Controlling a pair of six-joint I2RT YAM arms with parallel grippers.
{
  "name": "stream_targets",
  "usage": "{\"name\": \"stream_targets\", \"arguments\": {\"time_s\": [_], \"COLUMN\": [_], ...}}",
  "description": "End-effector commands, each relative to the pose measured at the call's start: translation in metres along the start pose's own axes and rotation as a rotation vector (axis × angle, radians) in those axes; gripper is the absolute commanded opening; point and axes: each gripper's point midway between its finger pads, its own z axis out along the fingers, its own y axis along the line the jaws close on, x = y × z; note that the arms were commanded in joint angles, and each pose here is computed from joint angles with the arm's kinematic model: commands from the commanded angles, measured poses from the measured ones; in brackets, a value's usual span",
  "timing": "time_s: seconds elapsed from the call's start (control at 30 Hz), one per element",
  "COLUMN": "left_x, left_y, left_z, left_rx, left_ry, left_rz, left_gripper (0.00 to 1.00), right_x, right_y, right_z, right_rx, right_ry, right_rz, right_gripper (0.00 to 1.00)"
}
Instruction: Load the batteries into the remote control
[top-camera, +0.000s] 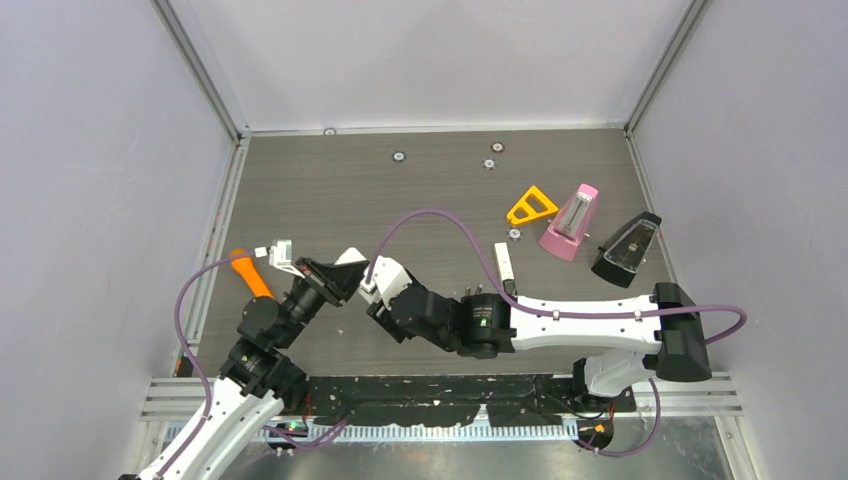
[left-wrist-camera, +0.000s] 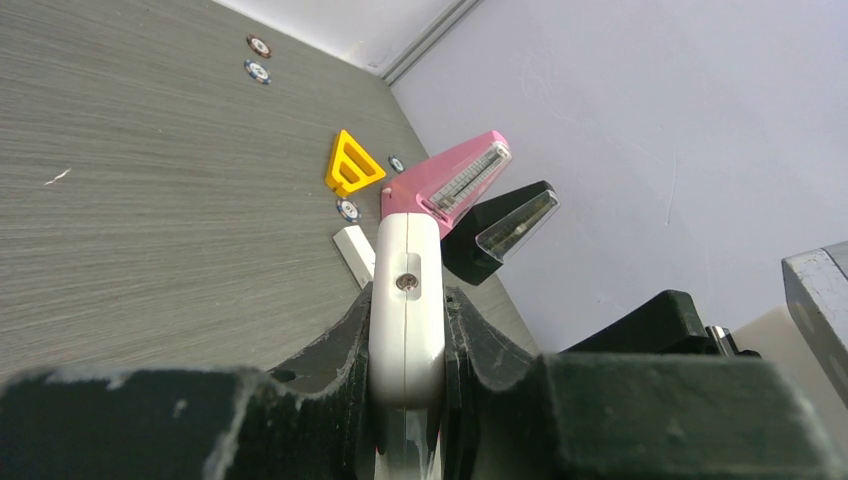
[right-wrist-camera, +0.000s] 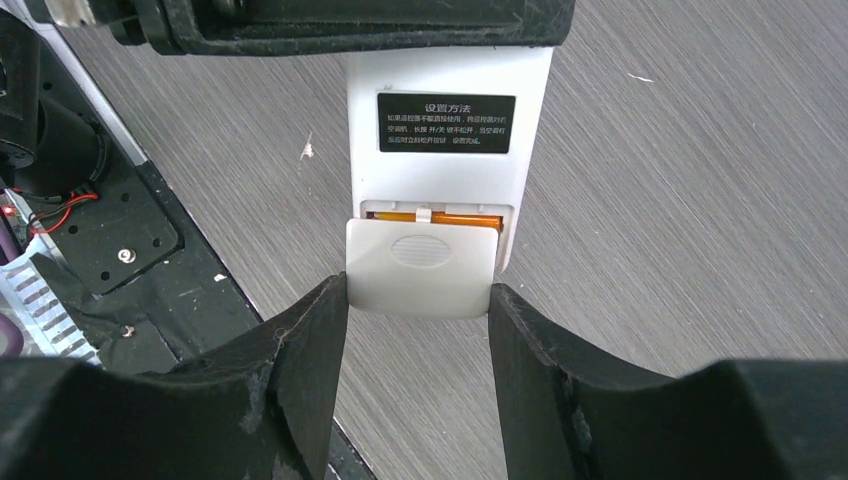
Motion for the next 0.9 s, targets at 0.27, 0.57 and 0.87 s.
{"name": "stream_targets", "arguments": {"time_s": [0.27,0.57,0.87], "left_x": [-0.0178,-0.0185,-0.0188], "left_y": [-0.0283,-0.03,-0.0325], "left_z": [-0.005,-0.0052,-0.0059], "left_rx": [0.088,0.093,0.106], "left_ry": [-0.032,-0.032,-0.033], "left_rz": [0.049,0.051,0.049], "left_gripper": [0.0,0.0,0.0], "right_x": [-0.0216,-0.0168,-0.0181], "right_y": [-0.0047,-0.0031,0.0001], "right_z": [-0.0012,0.0053,0.0075], "right_rx": [0.019,0.012,-0.01], "right_ry": [-0.05,-0.031,-0.026], "right_rz": [0.061,0.062,0.069], "right_gripper": [0.39,0.38,0.38]}}
